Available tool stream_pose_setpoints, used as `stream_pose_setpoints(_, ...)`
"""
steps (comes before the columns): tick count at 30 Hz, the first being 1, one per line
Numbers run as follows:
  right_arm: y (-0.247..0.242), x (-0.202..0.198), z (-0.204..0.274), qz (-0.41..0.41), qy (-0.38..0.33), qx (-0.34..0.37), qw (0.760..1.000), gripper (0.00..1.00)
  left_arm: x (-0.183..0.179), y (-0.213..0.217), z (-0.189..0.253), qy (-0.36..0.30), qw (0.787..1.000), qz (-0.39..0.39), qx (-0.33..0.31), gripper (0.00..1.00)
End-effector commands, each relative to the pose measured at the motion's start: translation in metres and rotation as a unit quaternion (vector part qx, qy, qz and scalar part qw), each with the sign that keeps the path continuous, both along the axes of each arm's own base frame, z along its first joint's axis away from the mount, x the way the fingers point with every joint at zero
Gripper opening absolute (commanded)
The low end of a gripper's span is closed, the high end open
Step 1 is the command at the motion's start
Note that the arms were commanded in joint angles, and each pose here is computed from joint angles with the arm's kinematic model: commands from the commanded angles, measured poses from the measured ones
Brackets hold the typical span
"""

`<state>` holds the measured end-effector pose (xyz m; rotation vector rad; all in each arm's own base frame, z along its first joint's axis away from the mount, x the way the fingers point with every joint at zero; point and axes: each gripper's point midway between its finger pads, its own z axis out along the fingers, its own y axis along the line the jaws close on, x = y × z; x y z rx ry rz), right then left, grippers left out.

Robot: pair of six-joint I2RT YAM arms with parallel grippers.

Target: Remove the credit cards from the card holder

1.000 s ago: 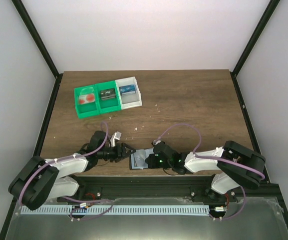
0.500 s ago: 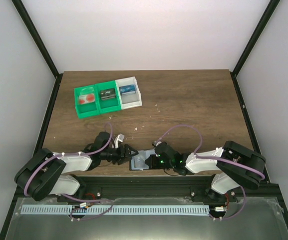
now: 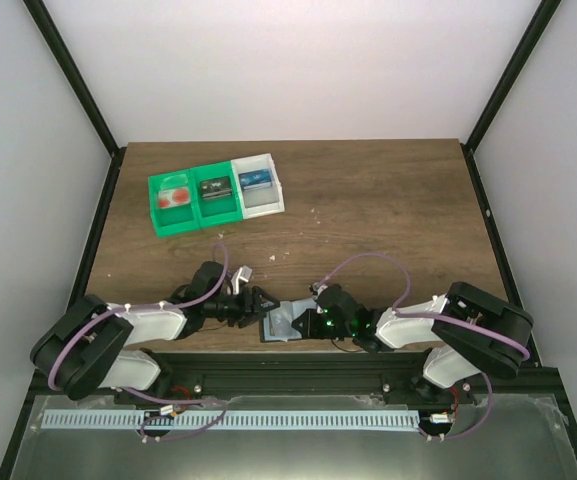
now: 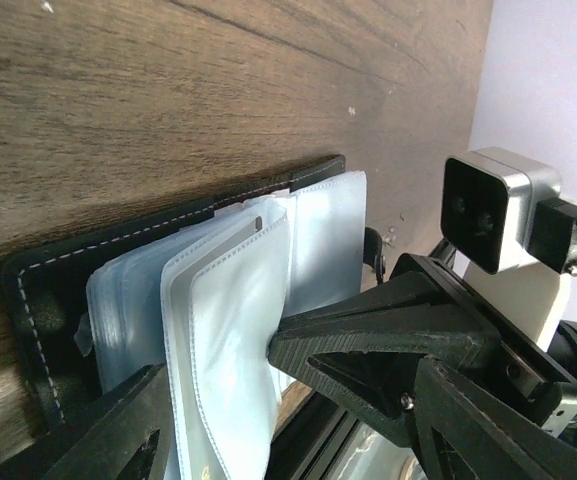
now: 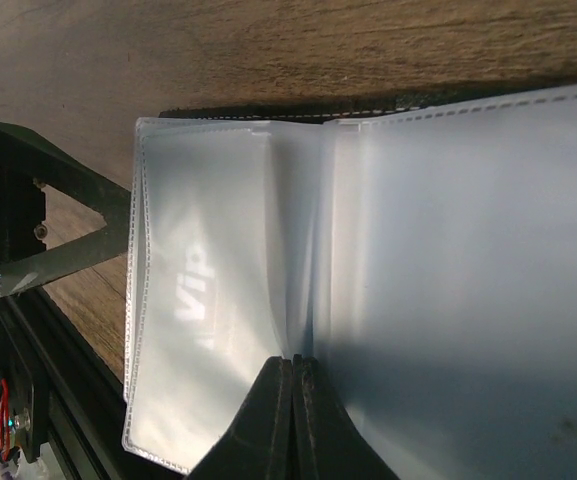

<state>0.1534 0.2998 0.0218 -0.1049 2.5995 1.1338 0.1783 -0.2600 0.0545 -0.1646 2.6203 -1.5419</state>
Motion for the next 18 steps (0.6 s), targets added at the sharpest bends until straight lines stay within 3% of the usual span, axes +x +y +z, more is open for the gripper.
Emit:
stream_pose_setpoints(1, -0.007, -0.003, -0.010, -0.004, 0.015, -0.013, 1.000, 0.01, 0.010, -0.001, 0.016, -0.031, 0.999, 0.014, 0.002, 0.67)
stream_pose_setpoints(5, -0.008, -0.004, -0.011, -0.004, 0.017, -0.013, 1.000, 0.00, 0.014, 0.003, 0.024, -0.048, 0.998, 0.021, 0.021, 0.70)
stream_pose_setpoints(18, -0.008, -0.004, -0.010, -0.003, 0.014, -0.012, 1.000, 0.01, -0.002, -0.002, 0.006, -0.002, 1.000, 0.005, -0.019, 0.72)
